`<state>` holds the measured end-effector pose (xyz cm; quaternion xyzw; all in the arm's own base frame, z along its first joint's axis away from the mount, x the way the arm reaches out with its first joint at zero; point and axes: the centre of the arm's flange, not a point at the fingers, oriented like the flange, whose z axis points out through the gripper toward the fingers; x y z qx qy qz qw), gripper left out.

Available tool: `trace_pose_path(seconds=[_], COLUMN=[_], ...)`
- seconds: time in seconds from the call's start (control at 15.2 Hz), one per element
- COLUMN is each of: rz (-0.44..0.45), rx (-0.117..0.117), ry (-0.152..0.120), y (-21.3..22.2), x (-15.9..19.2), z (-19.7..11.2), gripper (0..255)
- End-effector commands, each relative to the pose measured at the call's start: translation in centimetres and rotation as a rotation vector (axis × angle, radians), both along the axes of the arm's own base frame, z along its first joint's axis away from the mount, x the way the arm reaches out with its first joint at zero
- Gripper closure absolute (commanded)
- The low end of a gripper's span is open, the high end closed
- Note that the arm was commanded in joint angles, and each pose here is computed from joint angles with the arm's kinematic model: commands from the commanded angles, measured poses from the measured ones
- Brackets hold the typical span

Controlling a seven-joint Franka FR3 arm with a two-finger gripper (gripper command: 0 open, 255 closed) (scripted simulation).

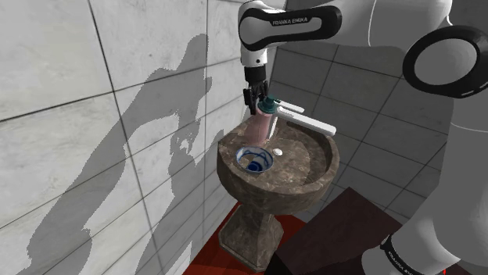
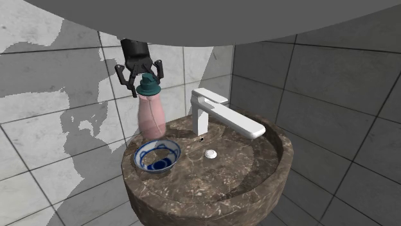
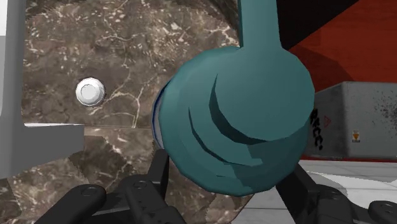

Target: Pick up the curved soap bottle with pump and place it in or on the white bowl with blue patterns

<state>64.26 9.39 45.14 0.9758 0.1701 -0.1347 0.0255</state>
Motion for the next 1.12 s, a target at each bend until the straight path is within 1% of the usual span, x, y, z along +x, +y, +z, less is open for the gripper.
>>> trace_pose_path(seconds=[0.0,0.79,1.06], rz=[0.000,0.000,0.000], rx=[0.000,0.000,0.000], ry=[-0.001,-0.001,-0.001], y=[0.1,0.1,0.1], x=[0.0,0.0,0.0], z=[-1.1,-7.7,-7.7], gripper=[255,255,255])
